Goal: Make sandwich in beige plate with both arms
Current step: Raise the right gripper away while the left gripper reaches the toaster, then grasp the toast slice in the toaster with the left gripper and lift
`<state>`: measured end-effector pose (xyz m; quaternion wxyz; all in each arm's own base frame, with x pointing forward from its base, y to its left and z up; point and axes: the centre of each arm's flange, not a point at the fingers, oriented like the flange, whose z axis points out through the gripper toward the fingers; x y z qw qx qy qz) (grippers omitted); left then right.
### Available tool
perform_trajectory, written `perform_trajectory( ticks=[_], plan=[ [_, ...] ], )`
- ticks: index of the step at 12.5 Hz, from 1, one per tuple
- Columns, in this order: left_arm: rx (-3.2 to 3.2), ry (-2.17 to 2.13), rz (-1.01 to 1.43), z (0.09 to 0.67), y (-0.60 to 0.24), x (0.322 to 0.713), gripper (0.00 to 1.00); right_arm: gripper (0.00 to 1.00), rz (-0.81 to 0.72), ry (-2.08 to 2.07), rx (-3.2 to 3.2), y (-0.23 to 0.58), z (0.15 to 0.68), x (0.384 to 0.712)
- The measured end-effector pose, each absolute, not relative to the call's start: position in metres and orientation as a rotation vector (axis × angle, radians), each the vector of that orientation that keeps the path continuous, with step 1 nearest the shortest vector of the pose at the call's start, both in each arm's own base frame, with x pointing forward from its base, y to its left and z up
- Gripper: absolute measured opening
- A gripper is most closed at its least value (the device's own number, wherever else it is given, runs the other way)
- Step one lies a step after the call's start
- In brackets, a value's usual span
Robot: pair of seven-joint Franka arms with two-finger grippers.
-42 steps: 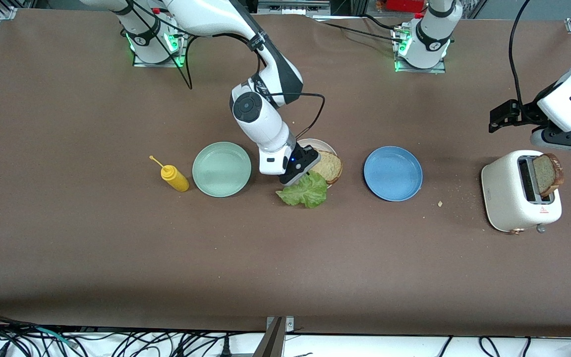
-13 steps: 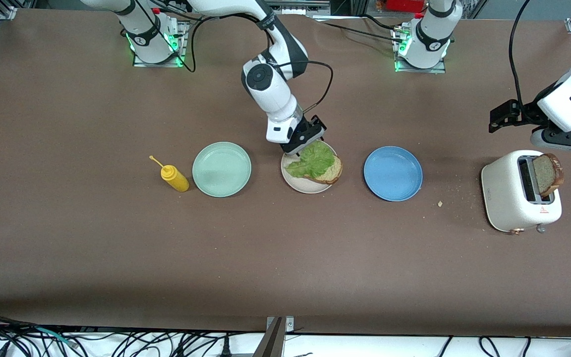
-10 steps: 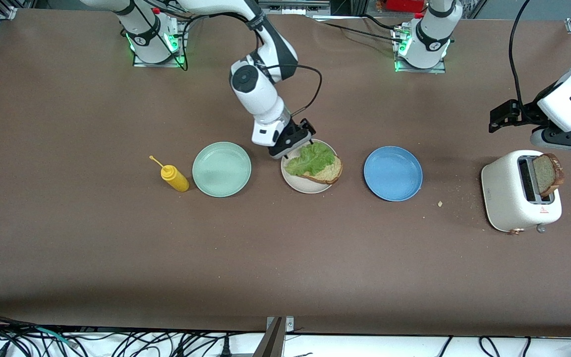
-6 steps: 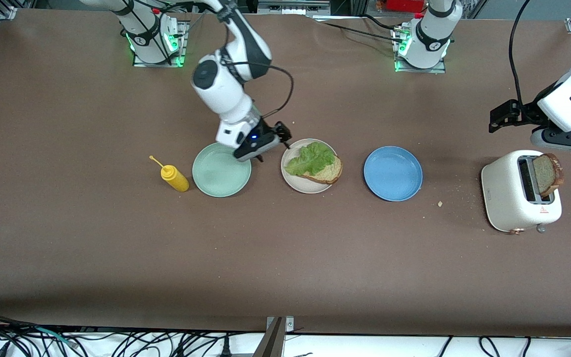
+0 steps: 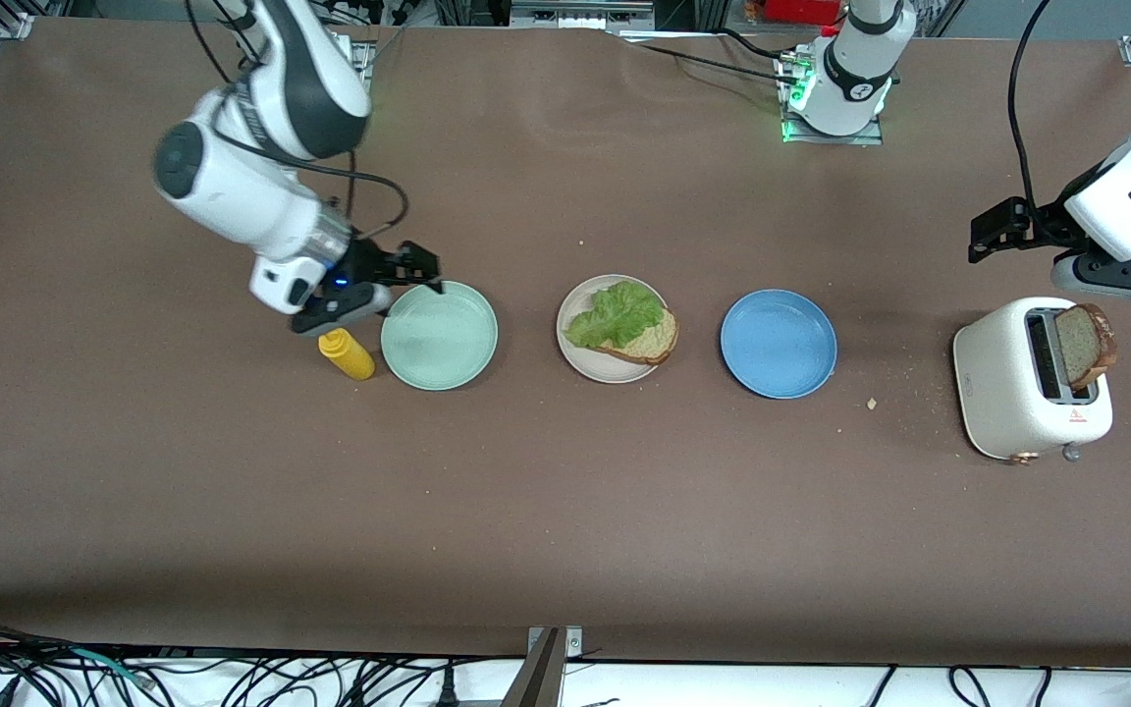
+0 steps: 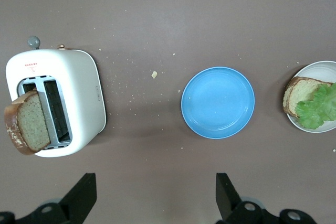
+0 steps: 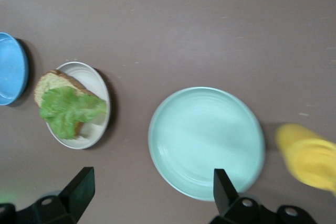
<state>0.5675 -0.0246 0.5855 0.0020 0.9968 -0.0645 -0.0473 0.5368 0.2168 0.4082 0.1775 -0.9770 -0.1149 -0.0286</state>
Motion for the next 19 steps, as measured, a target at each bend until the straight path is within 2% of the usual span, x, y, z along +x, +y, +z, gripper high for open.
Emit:
perform_trajectory(
  ticks=[5, 9, 13, 16, 19],
  plan=[
    [3.129, -0.147, -0.151, 0.585, -0.006, 0.568, 1.0, 1.0, -0.025, -0.387, -2.938, 0.112, 0.499, 0.534],
    [3.126, -0.082, -0.196, 0.569, 0.018, 0.574, 1.0, 1.0, 0.016, -0.286, -3.049, 0.057, 0.581, 0.541],
    [3.146, 0.084, -0.297, 0.518, 0.097, 0.589, 1.0, 1.0, 0.036, -0.1, -3.071, 0.028, 0.61, 0.546],
    [3.186, 0.034, -0.195, 0.481, 0.159, 0.603, 1.0, 1.0, 0.034, -0.036, -3.096, 0.033, 0.624, 0.544],
    [3.202, 0.017, -0.075, 0.431, 0.197, 0.6, 1.0, 1.0, 0.043, -0.018, -3.099, 0.032, 0.622, 0.546]
  ],
)
